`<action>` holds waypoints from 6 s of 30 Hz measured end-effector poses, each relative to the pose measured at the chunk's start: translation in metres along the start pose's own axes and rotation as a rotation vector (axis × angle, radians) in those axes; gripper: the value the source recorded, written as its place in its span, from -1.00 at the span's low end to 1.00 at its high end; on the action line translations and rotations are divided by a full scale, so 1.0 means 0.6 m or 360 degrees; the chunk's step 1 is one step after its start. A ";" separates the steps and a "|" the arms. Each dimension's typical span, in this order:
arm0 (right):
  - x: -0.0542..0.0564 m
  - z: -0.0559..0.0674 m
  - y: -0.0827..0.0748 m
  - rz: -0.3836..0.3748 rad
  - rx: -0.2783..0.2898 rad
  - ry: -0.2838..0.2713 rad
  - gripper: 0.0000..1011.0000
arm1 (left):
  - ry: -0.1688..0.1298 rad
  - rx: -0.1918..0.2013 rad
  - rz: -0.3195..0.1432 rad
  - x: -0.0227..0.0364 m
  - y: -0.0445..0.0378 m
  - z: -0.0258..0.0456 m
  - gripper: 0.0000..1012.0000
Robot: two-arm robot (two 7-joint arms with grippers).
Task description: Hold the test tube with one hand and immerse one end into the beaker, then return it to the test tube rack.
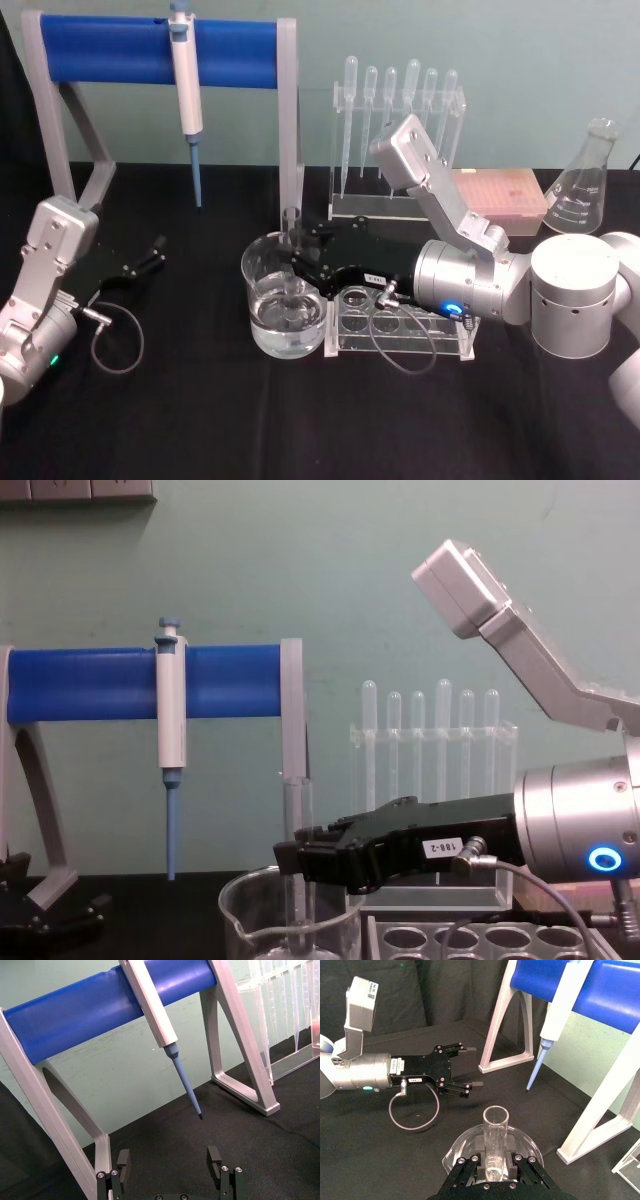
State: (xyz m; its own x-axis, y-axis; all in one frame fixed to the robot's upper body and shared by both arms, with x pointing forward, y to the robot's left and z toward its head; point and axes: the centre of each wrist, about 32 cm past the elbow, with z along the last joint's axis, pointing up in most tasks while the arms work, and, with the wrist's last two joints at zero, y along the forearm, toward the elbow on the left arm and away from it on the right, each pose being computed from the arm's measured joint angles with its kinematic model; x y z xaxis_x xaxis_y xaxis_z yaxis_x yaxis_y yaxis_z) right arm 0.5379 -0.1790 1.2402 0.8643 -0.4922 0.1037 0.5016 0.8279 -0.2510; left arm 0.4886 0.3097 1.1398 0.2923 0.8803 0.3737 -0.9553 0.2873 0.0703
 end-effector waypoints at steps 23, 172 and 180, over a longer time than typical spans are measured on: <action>0.000 0.000 0.000 0.0000 0.0000 0.0000 -0.56 | 0.0000 0.0000 0.0000 0.0000 0.000 0.000 0.98; 0.000 0.000 0.000 0.0000 0.0000 0.0000 -0.56 | 0.0000 0.0000 0.0000 0.0000 0.000 0.000 0.98; 0.000 0.000 0.000 0.0000 0.0000 0.0000 -0.56 | 0.0000 0.0000 0.0000 0.0000 0.000 0.000 0.98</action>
State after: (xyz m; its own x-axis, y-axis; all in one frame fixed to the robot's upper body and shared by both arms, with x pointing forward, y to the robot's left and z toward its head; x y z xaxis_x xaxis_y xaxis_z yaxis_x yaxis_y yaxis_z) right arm 0.5379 -0.1791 1.2402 0.8642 -0.4923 0.1037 0.5017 0.8278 -0.2512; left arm 0.4886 0.3097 1.1398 0.2923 0.8803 0.3737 -0.9552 0.2874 0.0702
